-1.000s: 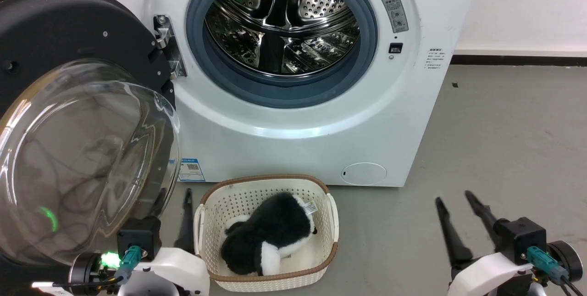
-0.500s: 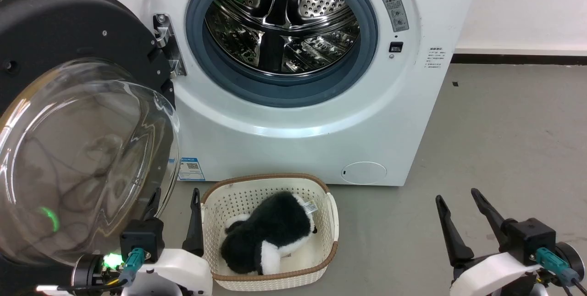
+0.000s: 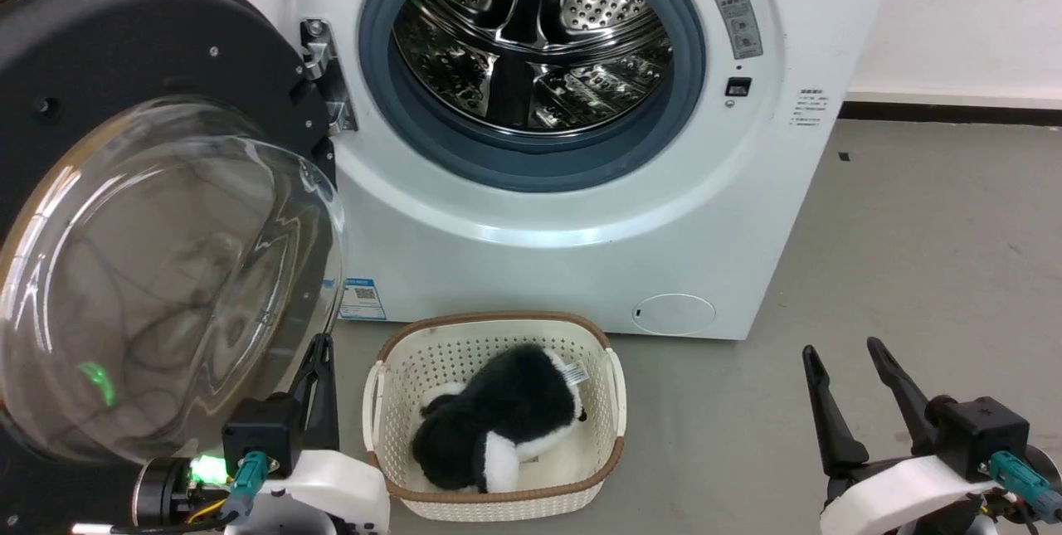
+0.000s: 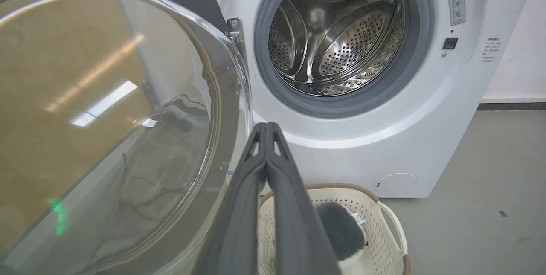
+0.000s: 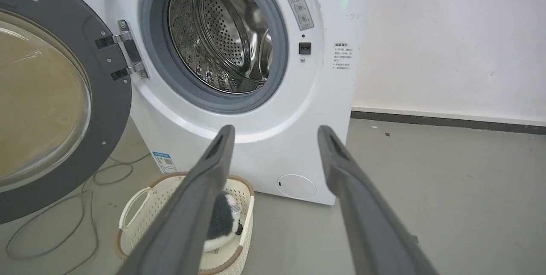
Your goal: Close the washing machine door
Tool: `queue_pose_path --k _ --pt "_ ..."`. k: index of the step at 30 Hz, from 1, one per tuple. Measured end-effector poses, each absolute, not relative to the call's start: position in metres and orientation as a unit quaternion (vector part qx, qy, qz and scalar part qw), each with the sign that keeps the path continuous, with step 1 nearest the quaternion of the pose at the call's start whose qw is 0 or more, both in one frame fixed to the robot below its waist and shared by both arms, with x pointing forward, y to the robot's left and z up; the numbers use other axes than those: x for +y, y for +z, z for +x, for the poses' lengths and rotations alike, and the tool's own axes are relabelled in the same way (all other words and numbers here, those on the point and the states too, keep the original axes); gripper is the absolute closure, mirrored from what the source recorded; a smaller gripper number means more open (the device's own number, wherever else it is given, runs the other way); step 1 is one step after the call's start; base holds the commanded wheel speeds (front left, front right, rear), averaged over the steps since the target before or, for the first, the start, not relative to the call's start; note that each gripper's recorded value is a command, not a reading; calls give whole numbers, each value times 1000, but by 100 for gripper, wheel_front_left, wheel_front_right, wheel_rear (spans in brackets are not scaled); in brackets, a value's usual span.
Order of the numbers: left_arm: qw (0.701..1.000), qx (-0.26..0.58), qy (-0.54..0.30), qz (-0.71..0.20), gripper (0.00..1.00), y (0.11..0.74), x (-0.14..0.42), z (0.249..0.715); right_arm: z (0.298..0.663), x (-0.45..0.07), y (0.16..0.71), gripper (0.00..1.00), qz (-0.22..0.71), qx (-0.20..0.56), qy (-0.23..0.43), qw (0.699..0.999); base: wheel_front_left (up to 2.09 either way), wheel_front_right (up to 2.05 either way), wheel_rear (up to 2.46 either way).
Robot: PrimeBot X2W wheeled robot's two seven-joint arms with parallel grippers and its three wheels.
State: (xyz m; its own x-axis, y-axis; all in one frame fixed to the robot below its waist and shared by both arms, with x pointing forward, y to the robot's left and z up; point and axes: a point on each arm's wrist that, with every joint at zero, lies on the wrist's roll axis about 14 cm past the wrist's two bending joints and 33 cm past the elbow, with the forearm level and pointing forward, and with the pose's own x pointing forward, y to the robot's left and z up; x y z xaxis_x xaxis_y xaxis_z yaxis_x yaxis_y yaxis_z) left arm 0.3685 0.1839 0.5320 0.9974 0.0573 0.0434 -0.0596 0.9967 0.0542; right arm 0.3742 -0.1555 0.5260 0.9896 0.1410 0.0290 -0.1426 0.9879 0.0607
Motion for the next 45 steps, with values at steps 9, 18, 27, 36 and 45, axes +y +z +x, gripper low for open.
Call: queue_pose_path --k 9,18,27,36,45 --pt "996 -67 55 34 100 559 202 365 381 -144 527 0 53 -19 87 995 0 0 0" --pt "986 -140 89 29 100 606 228 360 389 -129 526 0 73 -21 107 991 0 0 0" --pt "967 -223 126 9 100 657 265 347 395 -114 523 0 90 -20 127 988 0 0 0" --pt "934 -306 186 -15 100 705 324 320 403 -97 518 0 110 -15 148 983 0 0 0" --pt "900 -342 258 -86 100 710 391 286 411 -72 507 0 126 -1 176 976 0 0 0"
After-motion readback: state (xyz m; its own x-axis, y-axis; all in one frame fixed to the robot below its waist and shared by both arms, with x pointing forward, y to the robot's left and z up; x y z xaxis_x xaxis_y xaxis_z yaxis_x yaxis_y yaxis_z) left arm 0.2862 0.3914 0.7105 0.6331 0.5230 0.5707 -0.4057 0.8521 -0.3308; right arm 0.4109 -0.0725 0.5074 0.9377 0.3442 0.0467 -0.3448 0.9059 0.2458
